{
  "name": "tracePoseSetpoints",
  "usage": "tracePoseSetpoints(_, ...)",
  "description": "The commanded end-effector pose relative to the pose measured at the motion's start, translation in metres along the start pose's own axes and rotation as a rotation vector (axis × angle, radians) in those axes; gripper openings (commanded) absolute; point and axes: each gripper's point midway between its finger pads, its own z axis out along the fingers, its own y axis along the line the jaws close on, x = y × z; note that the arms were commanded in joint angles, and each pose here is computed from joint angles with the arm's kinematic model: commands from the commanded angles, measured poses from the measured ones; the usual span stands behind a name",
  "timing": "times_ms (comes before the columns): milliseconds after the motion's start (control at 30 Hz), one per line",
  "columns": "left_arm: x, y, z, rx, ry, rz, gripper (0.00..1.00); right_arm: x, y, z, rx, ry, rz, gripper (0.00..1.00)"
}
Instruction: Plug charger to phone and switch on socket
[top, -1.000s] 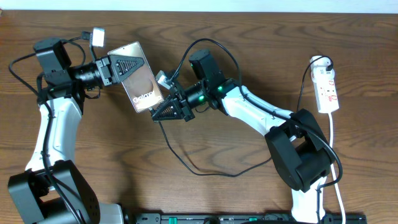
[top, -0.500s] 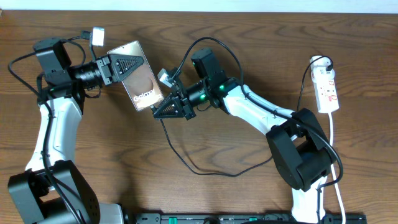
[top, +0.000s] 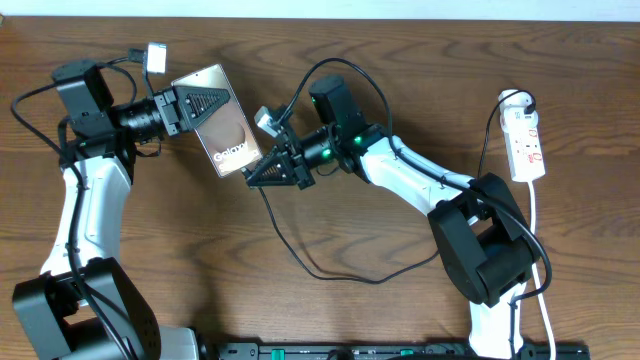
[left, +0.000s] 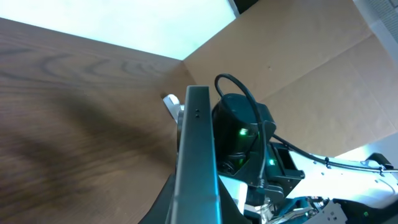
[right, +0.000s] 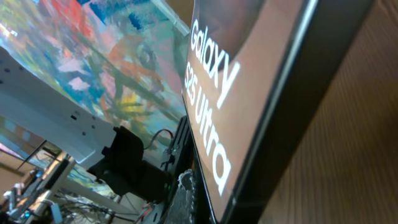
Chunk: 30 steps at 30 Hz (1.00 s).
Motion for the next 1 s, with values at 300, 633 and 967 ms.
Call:
tracePoseSetpoints(300, 0.0069, -0.0031, 0.0203, -0.003, 0.031, -0.03, 0.07, -0.0156, -0.0047, -0.0013, 0.044, -0.028, 0.002, 0.01)
tracePoseSetpoints(633, 0.0044, -0.0001, 0.0204, -0.022, 0.02, -0.031, 0.07, -0.0162, -0.0058, -0.0013, 0.05, -0.03, 0.007, 0.01)
tracePoseSetpoints(967, 0.0044, -0.0001, 0.0204, -0.022, 0.02, -0.03, 0.07, -0.0171, -0.0084, -0.0015, 0.065, -0.034, 0.015, 0.01)
